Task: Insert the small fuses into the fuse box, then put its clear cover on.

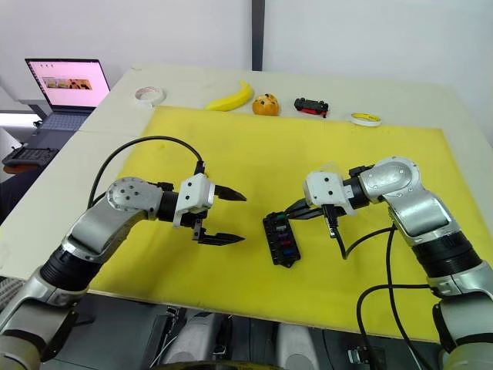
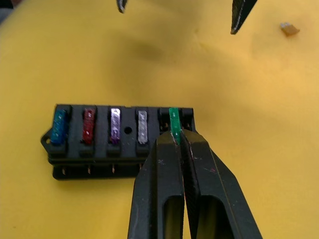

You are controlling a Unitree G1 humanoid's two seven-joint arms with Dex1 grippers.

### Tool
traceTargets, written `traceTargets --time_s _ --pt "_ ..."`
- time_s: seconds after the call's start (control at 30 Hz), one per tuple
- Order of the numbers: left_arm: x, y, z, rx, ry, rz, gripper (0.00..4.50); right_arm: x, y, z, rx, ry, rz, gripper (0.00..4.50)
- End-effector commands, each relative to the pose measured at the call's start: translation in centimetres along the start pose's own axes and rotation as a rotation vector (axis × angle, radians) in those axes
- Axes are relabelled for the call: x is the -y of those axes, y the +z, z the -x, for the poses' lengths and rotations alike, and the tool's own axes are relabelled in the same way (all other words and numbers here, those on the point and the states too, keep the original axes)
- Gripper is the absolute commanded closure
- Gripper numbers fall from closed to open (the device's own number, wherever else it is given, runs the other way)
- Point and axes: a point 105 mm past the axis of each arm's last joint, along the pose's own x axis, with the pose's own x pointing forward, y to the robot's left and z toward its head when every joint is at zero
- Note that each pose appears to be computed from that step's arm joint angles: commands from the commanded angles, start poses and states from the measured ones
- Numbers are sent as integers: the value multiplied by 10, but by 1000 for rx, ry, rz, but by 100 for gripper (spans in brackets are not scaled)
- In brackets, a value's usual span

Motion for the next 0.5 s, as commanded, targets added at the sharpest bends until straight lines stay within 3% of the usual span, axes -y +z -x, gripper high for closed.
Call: traceTargets --time_s 0.03,0.5 --pt "0 7 -5 12 -9 -52 8 5 8 5 6 -9 31 450" --pt "-3 7 -9 6 -13 -77 8 5 7 1 9 -14 -5 450"
